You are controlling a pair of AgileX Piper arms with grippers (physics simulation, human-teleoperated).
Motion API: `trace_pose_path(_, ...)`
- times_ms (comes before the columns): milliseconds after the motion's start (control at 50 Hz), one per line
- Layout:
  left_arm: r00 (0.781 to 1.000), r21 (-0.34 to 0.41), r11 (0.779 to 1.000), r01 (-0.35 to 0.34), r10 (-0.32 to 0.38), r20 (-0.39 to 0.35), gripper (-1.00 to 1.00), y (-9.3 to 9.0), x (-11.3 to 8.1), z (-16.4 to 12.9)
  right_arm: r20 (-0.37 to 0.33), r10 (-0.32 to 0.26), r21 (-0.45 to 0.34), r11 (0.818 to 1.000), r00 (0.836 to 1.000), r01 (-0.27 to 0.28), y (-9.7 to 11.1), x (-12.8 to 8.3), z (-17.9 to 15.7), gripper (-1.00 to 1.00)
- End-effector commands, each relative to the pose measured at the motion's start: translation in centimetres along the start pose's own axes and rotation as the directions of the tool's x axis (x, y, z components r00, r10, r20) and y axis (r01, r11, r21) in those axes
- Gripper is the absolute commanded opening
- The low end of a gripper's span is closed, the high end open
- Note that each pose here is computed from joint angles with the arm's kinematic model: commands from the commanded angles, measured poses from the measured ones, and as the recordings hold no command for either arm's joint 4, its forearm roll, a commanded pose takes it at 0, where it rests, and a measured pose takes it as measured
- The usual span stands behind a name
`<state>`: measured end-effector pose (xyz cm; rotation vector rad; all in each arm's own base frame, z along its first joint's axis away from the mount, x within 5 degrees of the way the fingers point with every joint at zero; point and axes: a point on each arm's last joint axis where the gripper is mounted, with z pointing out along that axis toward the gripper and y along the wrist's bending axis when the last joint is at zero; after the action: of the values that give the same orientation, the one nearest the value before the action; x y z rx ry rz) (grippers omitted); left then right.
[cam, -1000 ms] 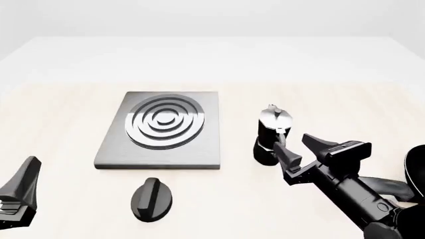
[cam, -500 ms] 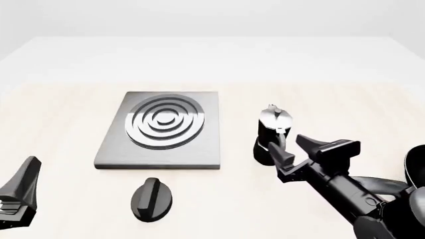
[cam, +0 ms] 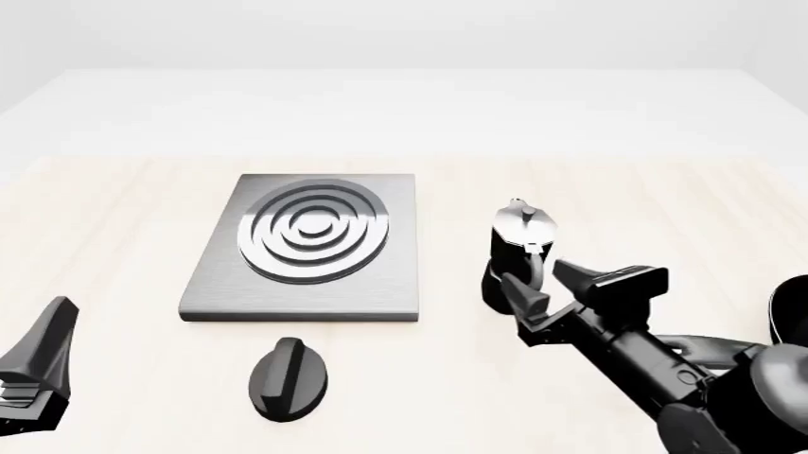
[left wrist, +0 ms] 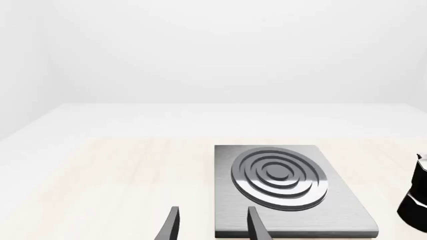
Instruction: Put the moka pot on the stove.
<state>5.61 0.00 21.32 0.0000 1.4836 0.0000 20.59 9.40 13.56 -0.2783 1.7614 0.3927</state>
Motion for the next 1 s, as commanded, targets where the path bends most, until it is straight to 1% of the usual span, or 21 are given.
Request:
trace_pose_path(20, 1.0, 0.0, 1.0, 0.0, 0.0, 0.0, 1.0, 0.0, 0.0, 0.0, -0.018, 0.012, 0.001, 1.0, 1.0, -0.012, 0.0, 0.4, 0.4, 1.0)
trace_pose_path(560, 1.0, 0.0, 1.0, 0.0, 0.0, 0.0, 1.0, 0.0, 0.0, 0.0, -0.049, 0.019, -0.005, 1.0, 0.999, -0.019, 0.1, 1.2, 1.1, 1.0)
trace_pose_path(580, 1.0, 0.0, 1.0, 0.0, 0.0, 0.0, 1.0, 0.0, 0.0, 0.0, -0.048, 0.019, -0.009, 1.0, 0.999, -0.02, 0.2, 1.2, 1.1, -1.0)
trace_pose_path(820, 1.0, 0.0, 1.0, 0.0, 0.0, 0.0, 1.0, 0.0, 0.0, 0.0, -0.032, 0.012, -0.012, 1.0, 0.999, -0.013, 0.3, 0.8, 0.6, -1.0)
trace_pose_path(1000, 1.0, 0.0, 1.0, 0.0, 0.0, 0.0, 1.0, 0.0, 0.0, 0.0, 0.008, -0.008, -0.003, 1.0, 1.0, 0.008, 0.1, -0.3, -0.6, -1.0)
